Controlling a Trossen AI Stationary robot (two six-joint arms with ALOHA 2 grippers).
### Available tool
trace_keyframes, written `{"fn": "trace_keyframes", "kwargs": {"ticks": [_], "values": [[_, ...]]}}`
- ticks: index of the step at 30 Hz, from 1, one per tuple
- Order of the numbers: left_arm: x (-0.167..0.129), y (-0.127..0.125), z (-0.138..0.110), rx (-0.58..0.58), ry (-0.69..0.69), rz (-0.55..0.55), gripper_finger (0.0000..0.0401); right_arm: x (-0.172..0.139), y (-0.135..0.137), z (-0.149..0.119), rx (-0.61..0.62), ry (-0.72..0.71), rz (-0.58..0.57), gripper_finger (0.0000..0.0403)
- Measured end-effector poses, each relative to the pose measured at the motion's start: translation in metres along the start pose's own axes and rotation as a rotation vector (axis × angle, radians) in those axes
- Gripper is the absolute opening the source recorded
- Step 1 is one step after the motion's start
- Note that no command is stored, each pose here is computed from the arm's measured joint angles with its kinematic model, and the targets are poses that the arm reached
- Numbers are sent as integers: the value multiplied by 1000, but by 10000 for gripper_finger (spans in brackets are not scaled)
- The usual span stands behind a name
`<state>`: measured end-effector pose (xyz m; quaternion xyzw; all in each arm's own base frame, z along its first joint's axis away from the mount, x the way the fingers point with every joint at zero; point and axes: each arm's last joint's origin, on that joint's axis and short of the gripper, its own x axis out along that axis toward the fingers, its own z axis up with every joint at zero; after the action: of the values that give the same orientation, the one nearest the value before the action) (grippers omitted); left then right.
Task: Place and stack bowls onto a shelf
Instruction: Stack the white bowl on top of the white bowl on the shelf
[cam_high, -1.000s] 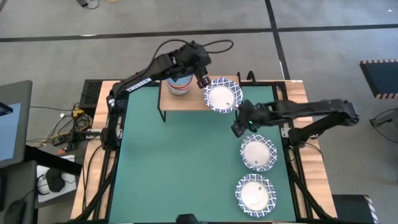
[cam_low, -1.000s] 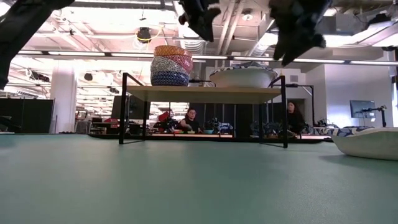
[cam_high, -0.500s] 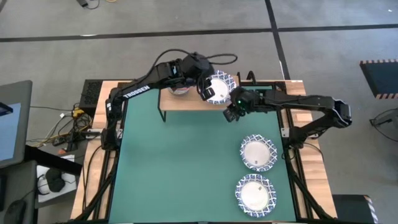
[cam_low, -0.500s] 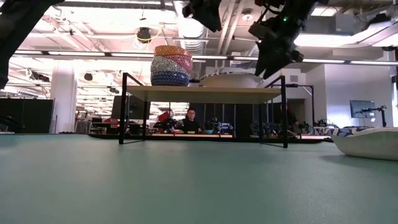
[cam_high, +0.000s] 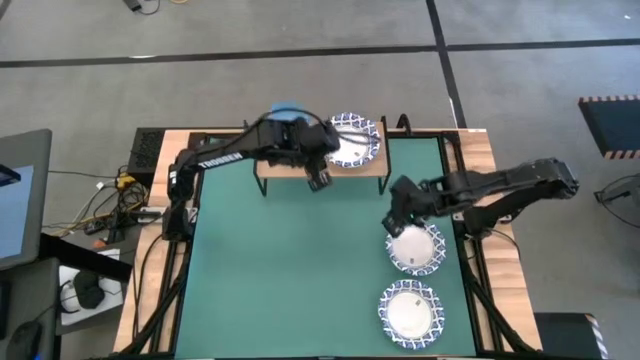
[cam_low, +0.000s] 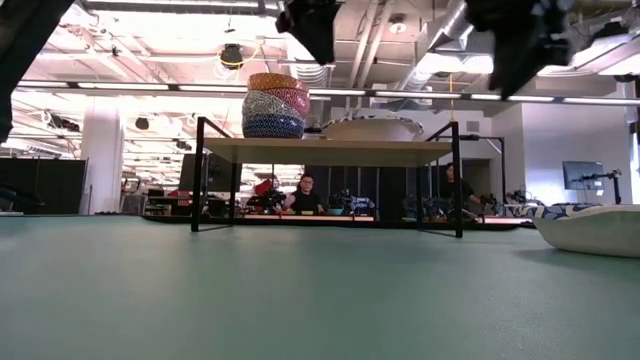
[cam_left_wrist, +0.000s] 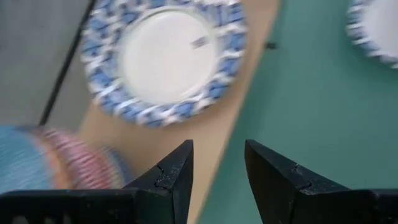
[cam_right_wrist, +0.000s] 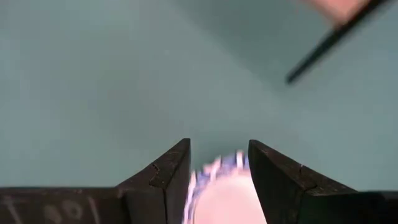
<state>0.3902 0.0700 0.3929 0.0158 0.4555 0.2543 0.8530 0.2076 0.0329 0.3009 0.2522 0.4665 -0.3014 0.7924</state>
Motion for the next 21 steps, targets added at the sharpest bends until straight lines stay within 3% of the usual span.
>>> {"fn": "trace_keyframes", "kwargs": {"ticks": [12,21], "values": [[8,-36,3,43,-74,-221,129,24,-5,-66,60,170,-74,188],[2,-46,8,38,-146,-285,129,49,-27,-75,30,208,-224,213]]}}
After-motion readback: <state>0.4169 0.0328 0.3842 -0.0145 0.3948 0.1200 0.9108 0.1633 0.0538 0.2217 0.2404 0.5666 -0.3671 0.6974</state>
